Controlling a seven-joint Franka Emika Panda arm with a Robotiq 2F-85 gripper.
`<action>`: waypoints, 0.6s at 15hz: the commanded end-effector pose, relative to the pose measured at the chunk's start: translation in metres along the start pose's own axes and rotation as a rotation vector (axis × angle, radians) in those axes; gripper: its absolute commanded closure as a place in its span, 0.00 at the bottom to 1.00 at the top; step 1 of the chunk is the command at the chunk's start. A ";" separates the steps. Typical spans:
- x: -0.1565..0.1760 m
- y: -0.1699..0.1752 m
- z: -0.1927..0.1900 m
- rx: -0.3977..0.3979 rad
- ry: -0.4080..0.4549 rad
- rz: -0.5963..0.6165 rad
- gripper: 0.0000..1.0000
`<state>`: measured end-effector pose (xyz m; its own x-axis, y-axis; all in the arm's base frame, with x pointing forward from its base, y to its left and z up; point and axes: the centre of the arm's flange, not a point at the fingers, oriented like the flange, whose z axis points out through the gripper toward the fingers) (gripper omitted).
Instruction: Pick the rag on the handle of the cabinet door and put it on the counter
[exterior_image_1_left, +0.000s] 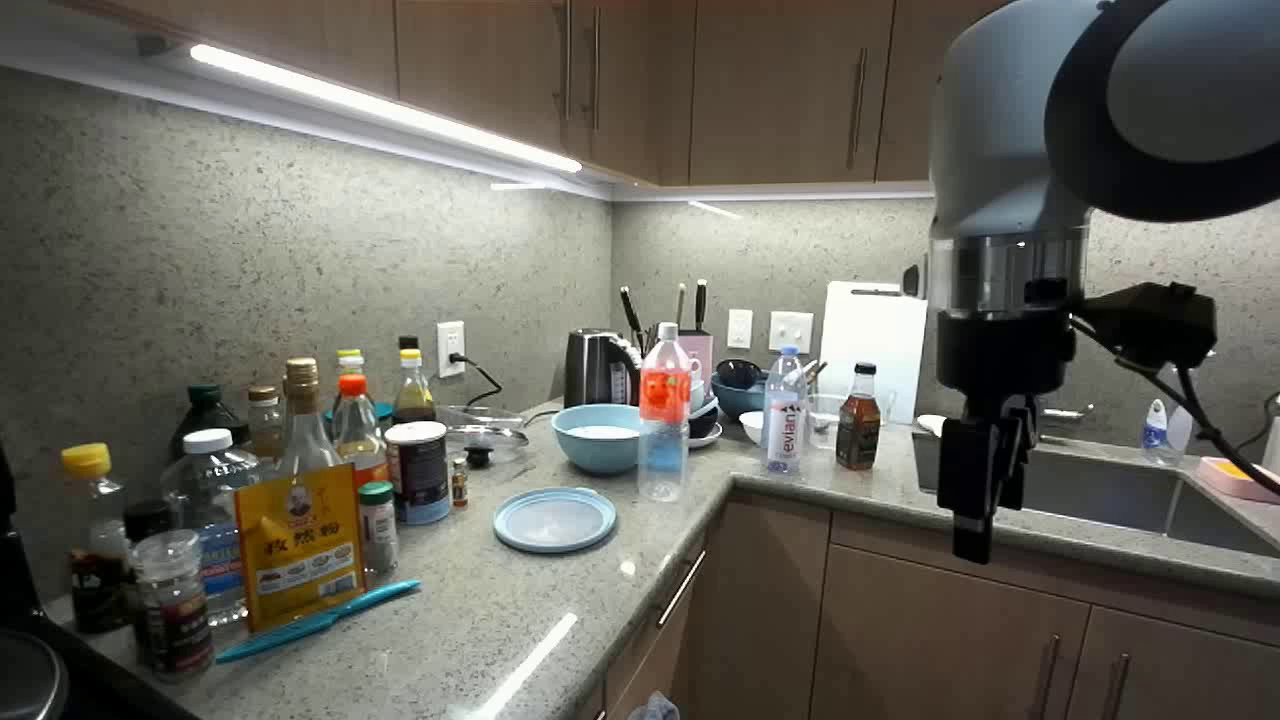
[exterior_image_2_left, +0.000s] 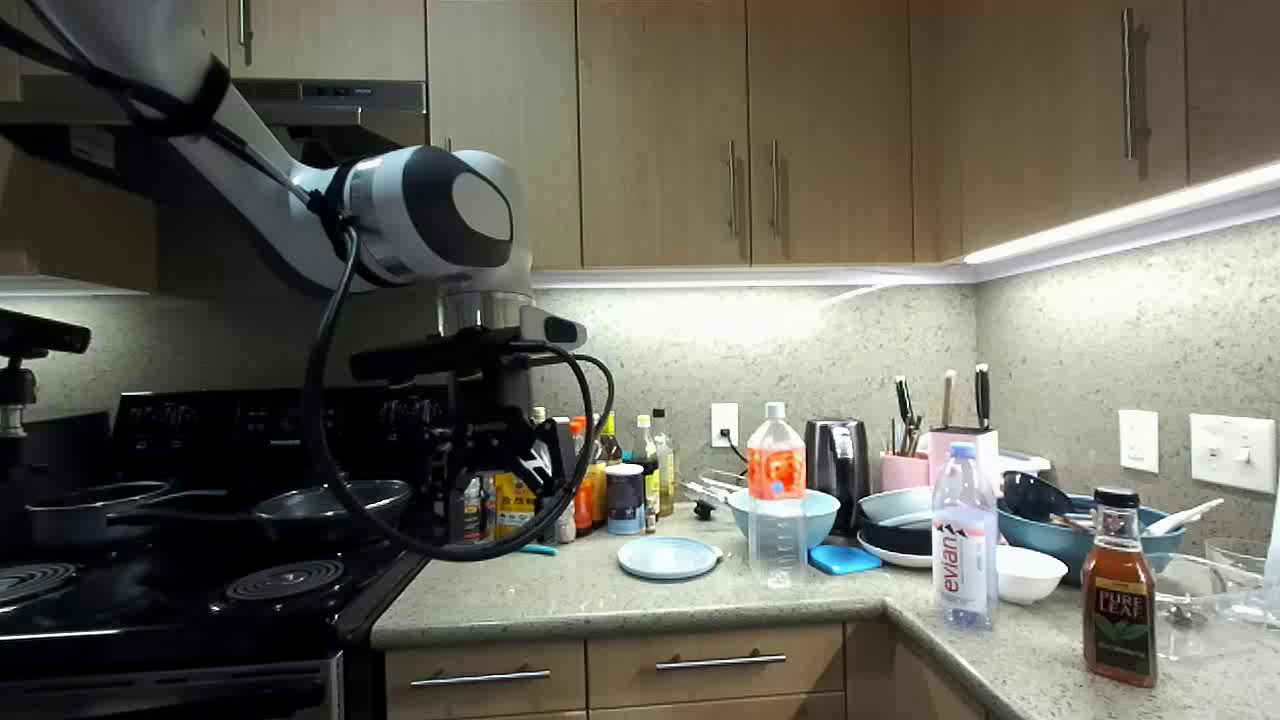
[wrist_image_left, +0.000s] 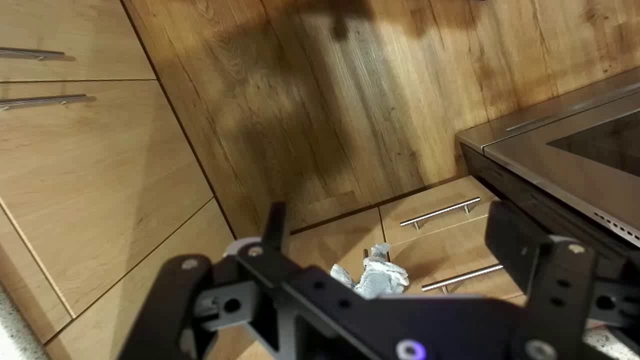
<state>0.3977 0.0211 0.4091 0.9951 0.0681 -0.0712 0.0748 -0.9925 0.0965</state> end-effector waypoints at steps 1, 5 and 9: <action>0.000 0.000 0.000 0.000 0.000 0.000 0.00; -0.001 0.008 0.019 -0.021 -0.027 0.014 0.00; 0.003 0.025 0.048 0.020 -0.059 0.018 0.00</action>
<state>0.3960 0.0075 0.3888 0.9922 0.0413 -0.1174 0.0519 -0.9947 0.0886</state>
